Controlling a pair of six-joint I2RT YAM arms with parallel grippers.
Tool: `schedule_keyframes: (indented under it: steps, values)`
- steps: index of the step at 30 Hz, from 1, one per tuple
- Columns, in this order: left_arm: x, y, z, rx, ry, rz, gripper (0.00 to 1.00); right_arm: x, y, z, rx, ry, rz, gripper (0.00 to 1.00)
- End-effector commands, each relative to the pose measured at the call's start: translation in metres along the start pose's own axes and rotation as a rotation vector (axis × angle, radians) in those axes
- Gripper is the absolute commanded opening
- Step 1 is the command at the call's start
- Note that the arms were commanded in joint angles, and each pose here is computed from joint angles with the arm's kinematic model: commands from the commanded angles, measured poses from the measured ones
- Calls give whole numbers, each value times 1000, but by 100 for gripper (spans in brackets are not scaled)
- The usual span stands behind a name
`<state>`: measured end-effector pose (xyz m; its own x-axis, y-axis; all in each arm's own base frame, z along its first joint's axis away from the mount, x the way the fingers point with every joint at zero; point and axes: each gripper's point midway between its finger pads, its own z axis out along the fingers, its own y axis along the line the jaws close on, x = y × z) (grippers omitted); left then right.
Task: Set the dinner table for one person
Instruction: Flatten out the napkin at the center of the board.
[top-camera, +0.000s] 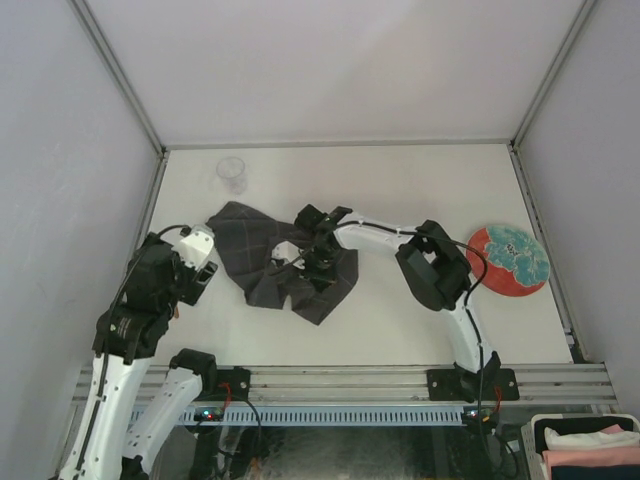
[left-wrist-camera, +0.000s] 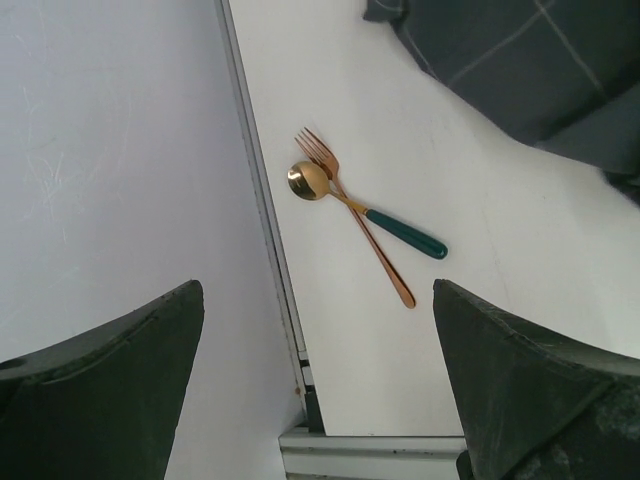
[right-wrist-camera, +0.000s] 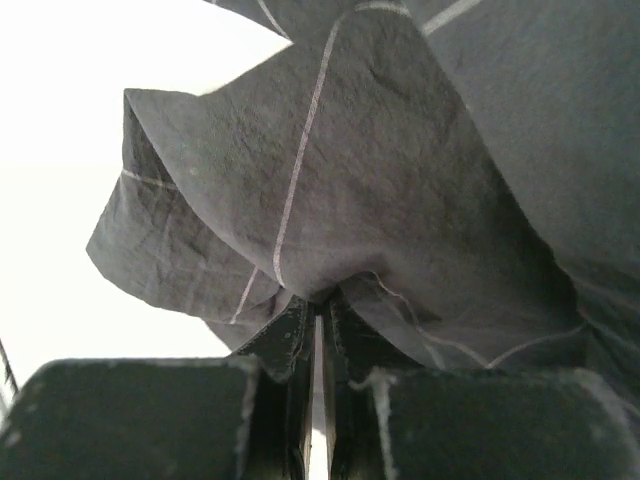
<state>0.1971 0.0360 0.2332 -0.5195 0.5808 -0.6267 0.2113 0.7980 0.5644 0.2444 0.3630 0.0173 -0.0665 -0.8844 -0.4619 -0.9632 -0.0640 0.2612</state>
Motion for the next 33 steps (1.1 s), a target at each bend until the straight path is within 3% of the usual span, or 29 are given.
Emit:
schedule_keyframes:
  steps: [1,7,10,15,19,28,33]
  values:
    - [-5,3,-6,-12,-61,6,100,45,9,-51,129,145,68,0]
    - [19,-31,0,88,-65,16,100,59,32,-86,265,167,16,0]
    - [19,-54,0,188,-126,34,99,66,20,-98,314,159,60,0]
    - [-4,-73,6,297,-221,35,100,64,-13,-130,362,23,228,0]
    - [-18,-95,25,430,-188,18,100,40,-26,-159,440,-126,276,0]
    - [-64,-143,45,639,-338,68,100,4,-49,-215,508,-259,288,0]
    - [-91,-170,55,698,-341,95,100,-10,-67,-215,478,-288,314,0]
